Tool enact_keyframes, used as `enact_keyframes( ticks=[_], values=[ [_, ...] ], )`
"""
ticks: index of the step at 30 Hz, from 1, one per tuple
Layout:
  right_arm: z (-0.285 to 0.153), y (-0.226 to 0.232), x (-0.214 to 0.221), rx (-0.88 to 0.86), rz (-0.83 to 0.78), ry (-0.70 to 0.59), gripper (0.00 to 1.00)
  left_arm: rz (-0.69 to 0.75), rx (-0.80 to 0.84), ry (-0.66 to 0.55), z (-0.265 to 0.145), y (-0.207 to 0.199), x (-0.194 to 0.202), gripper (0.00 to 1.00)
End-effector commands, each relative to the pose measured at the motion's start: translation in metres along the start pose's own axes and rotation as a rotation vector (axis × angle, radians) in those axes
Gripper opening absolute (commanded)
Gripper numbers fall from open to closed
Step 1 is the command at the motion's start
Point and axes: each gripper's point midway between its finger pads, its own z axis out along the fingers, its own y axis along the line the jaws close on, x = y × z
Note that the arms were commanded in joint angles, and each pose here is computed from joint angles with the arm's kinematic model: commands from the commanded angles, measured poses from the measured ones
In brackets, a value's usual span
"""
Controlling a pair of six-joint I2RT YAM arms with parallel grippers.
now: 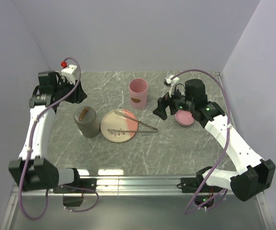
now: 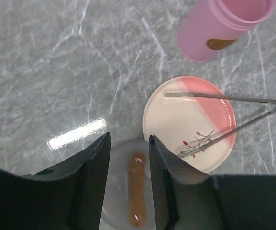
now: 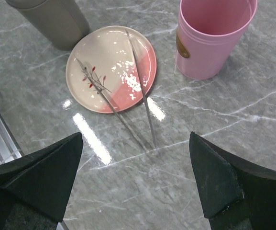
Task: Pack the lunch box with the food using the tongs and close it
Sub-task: Move the packing box to the center of the board.
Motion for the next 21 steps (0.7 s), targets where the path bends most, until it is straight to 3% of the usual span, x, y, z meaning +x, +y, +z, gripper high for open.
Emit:
enact_keyframes(
  ticks=[1,6,11,21],
  values=[
    [-0.003,0.0,-0.009,-0.005,-0.014,-0.016,0.98,-0.096,-0.034,0.044,0.019,0.022,-0.003,0.43],
    [-0.005,0.001,-0.009,-0.007,-0.013,-0.02,0.98,-0.272,0.007,0.178,0.049,0.051,0.024,0.4],
    [-0.007,0.003,-0.005,-0.005,-0.017,-0.015,0.98,-0.424,0.133,0.272,0.058,0.051,0.046,0.38],
    [-0.008,0.005,-0.003,-0.017,-0.014,-0.006,0.98,-0.503,0.182,0.416,0.065,0.044,0.111,0.37]
  ],
)
